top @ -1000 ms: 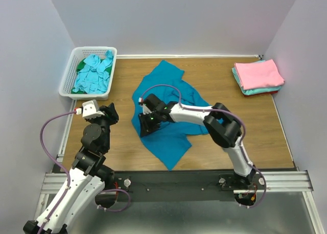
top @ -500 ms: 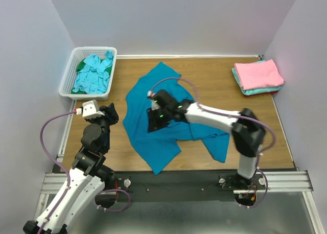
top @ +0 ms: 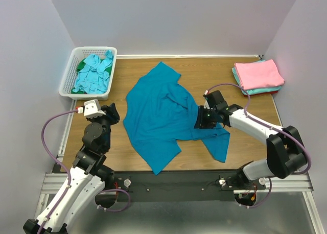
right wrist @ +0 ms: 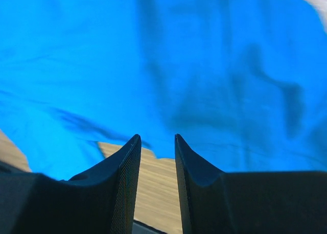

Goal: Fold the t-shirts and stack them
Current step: Flatten the tshirt out

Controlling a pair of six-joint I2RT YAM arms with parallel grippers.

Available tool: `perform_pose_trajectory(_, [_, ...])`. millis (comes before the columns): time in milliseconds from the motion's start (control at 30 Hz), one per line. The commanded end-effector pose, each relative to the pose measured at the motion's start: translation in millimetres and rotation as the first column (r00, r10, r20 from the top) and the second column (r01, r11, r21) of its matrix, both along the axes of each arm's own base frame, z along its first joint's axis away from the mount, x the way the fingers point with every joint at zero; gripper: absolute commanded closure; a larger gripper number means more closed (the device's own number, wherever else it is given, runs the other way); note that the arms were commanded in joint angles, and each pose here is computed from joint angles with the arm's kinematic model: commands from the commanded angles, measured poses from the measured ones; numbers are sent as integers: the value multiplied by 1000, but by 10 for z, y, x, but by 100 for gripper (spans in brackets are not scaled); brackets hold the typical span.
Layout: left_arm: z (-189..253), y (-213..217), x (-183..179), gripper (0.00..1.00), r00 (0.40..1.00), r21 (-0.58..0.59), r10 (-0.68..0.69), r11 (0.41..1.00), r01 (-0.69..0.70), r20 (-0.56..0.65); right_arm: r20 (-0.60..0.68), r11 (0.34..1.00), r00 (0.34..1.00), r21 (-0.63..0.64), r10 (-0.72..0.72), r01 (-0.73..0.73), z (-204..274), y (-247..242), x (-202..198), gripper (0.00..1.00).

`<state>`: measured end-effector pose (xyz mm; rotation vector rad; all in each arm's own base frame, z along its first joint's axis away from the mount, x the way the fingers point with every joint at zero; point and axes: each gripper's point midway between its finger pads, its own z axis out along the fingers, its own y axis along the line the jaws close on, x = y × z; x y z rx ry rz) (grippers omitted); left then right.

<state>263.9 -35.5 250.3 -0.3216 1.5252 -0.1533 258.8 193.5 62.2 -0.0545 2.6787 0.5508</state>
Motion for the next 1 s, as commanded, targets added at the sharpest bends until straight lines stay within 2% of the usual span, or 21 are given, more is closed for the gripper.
perform_pose_trajectory(0, [66,-8,12,47,1000,1,-8,1000,8,16,18,997,998,-59,-53,54,-70,-297,-15,61])
perform_pose_trajectory(300, [52,-16,18,47,1000,4,-11,1000,11,11,5,978,985,-120,-172,171,-136,-685,-8,62])
perform_pose_trajectory(967, [34,-40,27,47,1000,7,-22,1000,21,4,-110,987,987,-121,-115,102,-391,-678,-247,65])
